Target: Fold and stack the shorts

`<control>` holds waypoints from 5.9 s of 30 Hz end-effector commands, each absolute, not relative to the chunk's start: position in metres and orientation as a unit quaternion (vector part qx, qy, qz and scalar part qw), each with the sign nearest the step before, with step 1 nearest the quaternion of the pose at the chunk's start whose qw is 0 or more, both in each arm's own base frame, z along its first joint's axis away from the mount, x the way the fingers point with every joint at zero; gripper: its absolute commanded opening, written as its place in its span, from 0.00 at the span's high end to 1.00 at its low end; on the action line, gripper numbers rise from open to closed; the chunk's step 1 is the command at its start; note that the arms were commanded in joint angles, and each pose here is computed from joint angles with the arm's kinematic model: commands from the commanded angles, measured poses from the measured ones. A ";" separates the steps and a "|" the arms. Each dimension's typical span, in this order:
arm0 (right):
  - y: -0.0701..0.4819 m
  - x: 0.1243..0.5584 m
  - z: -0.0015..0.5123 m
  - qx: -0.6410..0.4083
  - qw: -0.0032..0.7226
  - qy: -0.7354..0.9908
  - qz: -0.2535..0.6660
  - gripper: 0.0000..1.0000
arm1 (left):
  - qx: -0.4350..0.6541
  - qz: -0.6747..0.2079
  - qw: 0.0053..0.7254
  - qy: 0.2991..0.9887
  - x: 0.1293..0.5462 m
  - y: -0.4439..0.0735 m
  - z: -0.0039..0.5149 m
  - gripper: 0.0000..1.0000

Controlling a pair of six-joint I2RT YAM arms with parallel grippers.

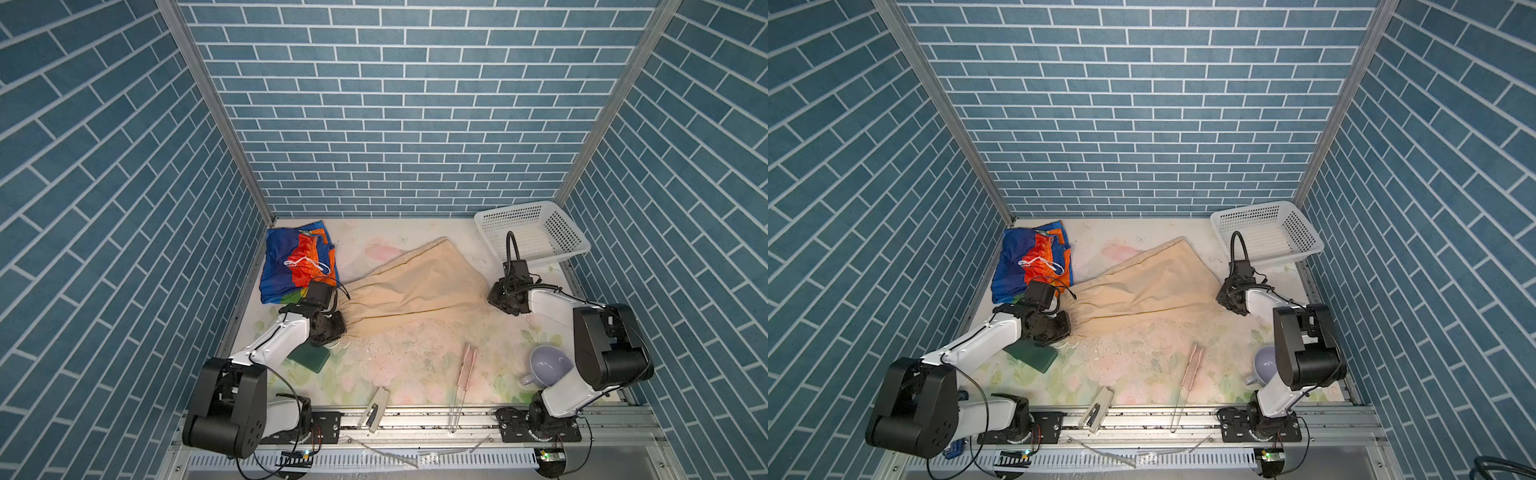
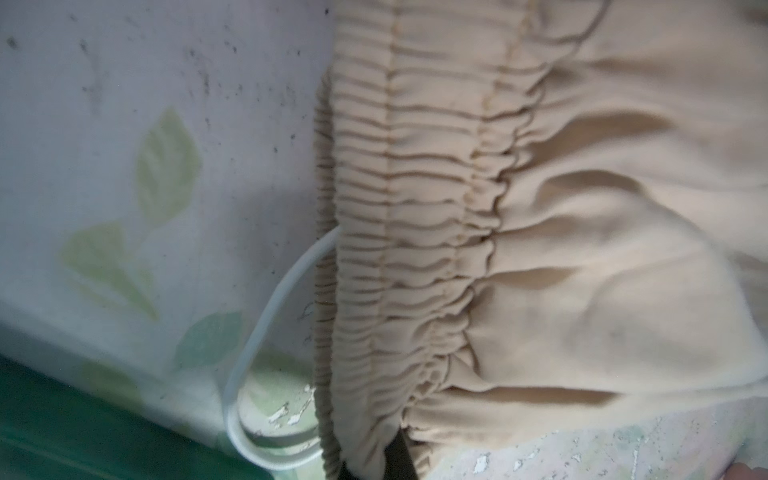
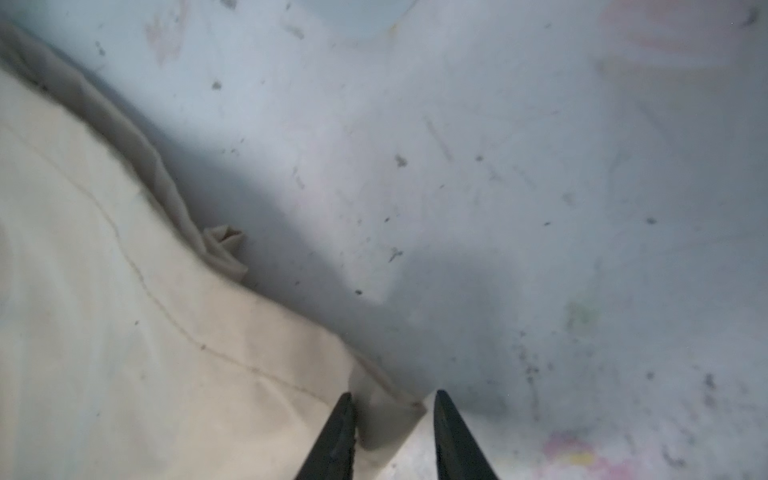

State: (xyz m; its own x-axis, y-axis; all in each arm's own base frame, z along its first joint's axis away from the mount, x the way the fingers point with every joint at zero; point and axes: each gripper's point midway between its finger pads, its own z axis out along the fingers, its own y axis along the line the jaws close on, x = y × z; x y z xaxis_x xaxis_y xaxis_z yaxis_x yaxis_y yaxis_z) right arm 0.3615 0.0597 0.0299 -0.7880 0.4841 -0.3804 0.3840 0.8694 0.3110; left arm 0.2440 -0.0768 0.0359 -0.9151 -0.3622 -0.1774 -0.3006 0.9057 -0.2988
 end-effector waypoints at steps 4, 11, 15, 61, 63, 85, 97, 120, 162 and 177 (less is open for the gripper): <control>0.067 0.363 0.029 0.245 0.222 0.932 0.150 0.97 | -0.185 -0.118 0.101 0.970 0.239 -0.071 0.029 1.00; 0.065 0.360 0.026 0.244 0.221 0.933 0.143 1.00 | -0.185 -0.122 0.095 0.971 0.242 -0.073 0.027 1.00; 0.048 0.366 0.054 0.217 0.260 0.937 0.082 1.00 | -0.181 -0.120 0.102 0.971 0.244 -0.072 0.035 0.87; 0.261 0.550 0.034 0.061 0.255 0.948 0.183 0.47 | -0.185 -0.122 0.139 0.965 0.288 -0.077 0.036 0.41; 0.260 0.553 0.032 0.065 0.256 0.947 0.183 0.48 | -0.183 -0.122 0.136 0.966 0.288 -0.078 0.033 0.42; 0.222 0.598 -0.026 0.164 0.219 0.947 0.170 0.86 | -0.205 -0.067 0.058 0.975 0.233 -0.058 -0.009 0.43; 0.241 0.578 0.110 0.025 0.337 0.933 0.125 0.80 | -0.199 -0.119 0.110 0.966 0.261 -0.073 0.041 0.40; 0.457 0.306 0.154 -0.507 0.452 0.719 0.149 0.07 | -0.330 -0.188 0.264 0.887 0.266 -0.010 0.154 0.30; 0.543 0.208 0.024 -0.706 0.418 0.563 0.098 0.96 | -0.449 -0.316 0.236 0.802 0.268 0.011 0.099 0.00; 0.539 0.227 0.080 -0.587 0.456 0.637 0.204 1.00 | -0.398 -0.326 0.220 0.829 0.295 -0.040 0.082 0.01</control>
State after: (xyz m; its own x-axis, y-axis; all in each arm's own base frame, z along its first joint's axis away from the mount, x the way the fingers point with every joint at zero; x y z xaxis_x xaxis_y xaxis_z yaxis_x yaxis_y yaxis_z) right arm 0.2252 0.5404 0.0558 0.1572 -0.6209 -0.7680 -0.9316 0.1648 -0.3239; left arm 0.2816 -0.0365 0.0779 -0.5933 -0.8017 -0.0733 -0.5337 0.4598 -0.7098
